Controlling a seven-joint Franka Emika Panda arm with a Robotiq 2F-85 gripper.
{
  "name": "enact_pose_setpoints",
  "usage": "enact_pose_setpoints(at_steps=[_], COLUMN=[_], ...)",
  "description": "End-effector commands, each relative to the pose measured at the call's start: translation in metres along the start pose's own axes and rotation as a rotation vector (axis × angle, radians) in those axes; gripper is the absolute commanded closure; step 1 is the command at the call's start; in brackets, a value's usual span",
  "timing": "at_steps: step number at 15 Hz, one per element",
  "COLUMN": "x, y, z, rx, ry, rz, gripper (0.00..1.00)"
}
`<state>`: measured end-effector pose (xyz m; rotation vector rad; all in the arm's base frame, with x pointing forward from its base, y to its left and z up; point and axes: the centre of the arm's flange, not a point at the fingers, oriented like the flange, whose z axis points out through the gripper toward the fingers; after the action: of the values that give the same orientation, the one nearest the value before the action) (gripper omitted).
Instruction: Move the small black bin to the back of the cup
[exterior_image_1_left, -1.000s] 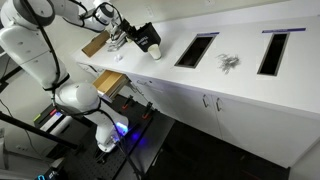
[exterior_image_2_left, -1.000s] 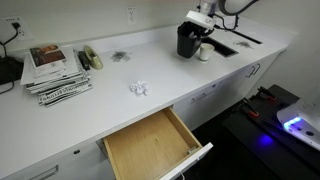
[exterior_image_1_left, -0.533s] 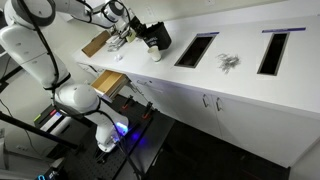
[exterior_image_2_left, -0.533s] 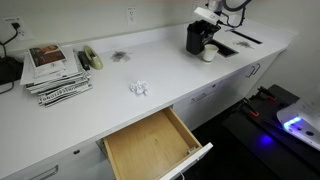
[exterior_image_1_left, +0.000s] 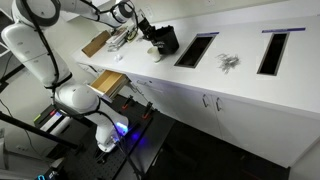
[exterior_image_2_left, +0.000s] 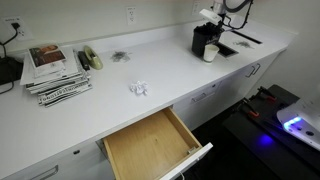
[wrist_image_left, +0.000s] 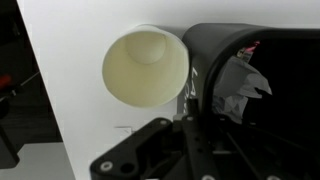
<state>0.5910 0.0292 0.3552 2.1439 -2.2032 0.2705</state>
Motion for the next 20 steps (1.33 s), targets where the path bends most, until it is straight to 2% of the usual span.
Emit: enact_pose_setpoints(at_steps=[1,5,6,11,16,20], x=[0.007,0.008,0.007,0.006,0.009,0.008], y=[-0.003,-0.001,-0.001,0.009,0.026,0.048], z=[0.004,0.01,0.009,-0.01,-0.053,-0.085], rx=[0.009,0.003,0.004,0.019,0.083,0.141], ry=[-0.04,-0.066,-0.068,-0.052,0.011,0.081], rz=[0.074,0.101,0.101,0.089,0.053,0.013], gripper=[0.98,0.98,0.73,0.38,0.01,0.0])
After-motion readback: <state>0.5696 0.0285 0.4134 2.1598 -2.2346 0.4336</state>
